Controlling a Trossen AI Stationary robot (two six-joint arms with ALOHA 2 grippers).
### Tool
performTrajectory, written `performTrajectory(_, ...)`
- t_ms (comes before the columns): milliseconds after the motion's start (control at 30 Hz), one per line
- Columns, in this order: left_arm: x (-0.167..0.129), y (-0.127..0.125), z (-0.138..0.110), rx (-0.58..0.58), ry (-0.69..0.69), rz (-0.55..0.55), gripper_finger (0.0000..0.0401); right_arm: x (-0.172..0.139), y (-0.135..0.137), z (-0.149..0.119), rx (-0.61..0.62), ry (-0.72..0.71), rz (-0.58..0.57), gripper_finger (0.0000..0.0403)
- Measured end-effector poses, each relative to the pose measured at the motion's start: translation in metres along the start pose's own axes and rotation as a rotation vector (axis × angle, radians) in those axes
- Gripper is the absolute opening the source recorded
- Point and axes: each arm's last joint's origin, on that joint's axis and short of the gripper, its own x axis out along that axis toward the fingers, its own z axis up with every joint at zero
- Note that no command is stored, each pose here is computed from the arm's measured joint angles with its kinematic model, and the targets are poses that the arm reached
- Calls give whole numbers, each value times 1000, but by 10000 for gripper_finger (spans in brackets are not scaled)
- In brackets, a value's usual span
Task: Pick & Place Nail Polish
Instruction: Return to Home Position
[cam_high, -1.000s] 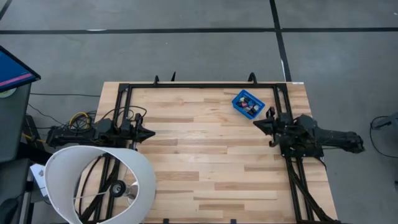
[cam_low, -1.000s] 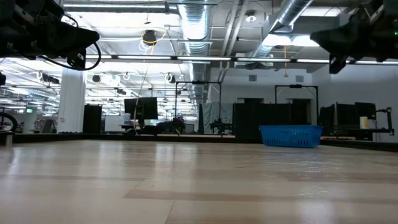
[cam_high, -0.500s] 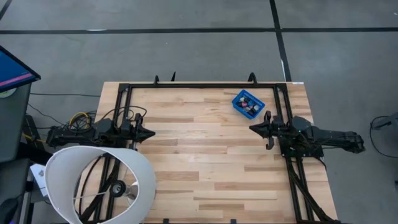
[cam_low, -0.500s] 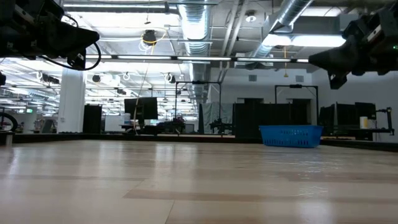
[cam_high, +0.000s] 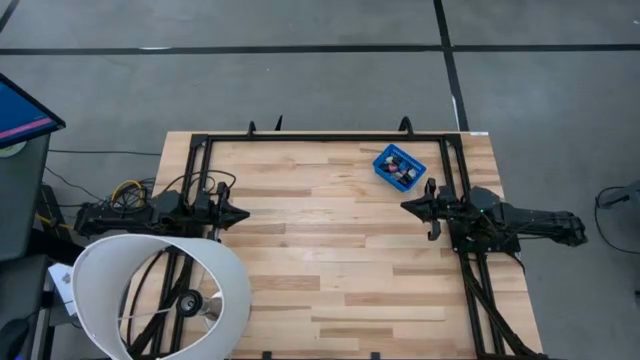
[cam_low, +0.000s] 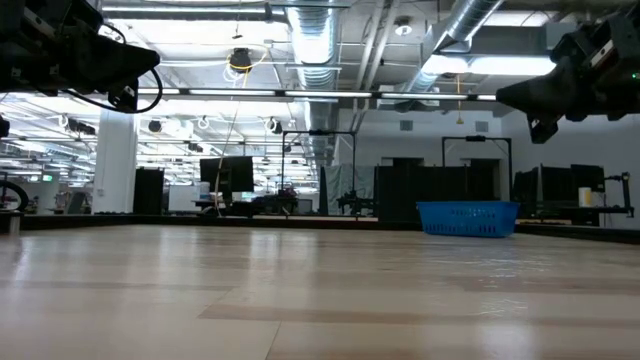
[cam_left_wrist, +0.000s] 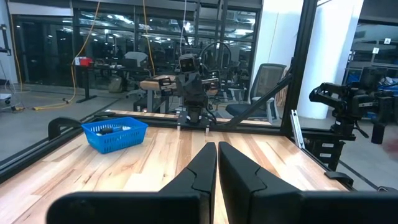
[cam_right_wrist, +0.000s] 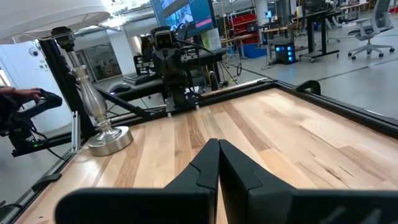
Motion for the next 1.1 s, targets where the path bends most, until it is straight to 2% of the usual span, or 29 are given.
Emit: performTrajectory(1100, 0, 0, 1, 0, -15, -1, 11, 0, 0, 0, 0, 2, 0, 0)
